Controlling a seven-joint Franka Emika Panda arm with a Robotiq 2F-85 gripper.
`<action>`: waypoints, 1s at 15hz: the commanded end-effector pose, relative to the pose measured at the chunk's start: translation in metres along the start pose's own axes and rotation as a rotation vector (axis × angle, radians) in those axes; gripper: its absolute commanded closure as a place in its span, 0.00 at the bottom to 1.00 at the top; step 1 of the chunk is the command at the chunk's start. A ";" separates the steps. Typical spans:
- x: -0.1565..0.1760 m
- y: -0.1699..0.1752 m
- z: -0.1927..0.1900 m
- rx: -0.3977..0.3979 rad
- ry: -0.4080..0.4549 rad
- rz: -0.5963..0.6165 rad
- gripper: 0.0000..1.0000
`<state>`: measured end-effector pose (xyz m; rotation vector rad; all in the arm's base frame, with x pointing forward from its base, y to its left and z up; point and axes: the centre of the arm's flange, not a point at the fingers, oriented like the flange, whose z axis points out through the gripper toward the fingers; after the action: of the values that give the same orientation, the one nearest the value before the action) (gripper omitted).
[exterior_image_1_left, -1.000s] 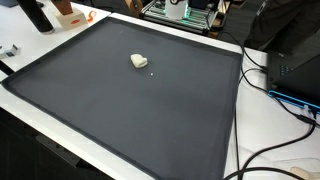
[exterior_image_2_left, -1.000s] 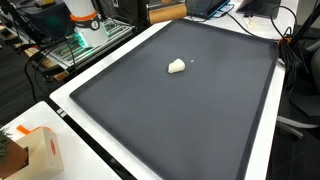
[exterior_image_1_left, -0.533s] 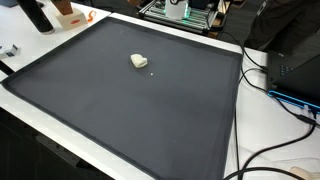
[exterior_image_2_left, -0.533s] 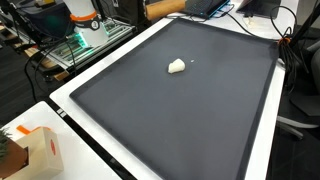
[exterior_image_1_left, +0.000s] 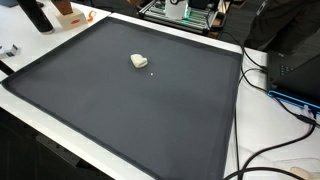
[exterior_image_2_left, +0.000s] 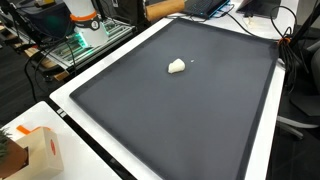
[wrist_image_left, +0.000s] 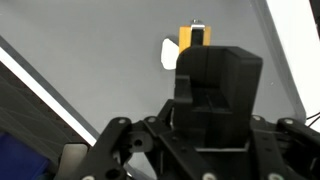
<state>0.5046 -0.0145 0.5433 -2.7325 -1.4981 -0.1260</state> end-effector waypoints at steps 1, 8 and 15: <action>0.004 0.006 0.045 0.111 -0.019 -0.150 0.77; 0.020 0.019 0.148 0.151 -0.054 -0.242 0.77; 0.028 0.039 0.187 0.002 -0.029 -0.208 0.77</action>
<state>0.5623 0.0020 0.3691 -2.5197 -1.7891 -0.0507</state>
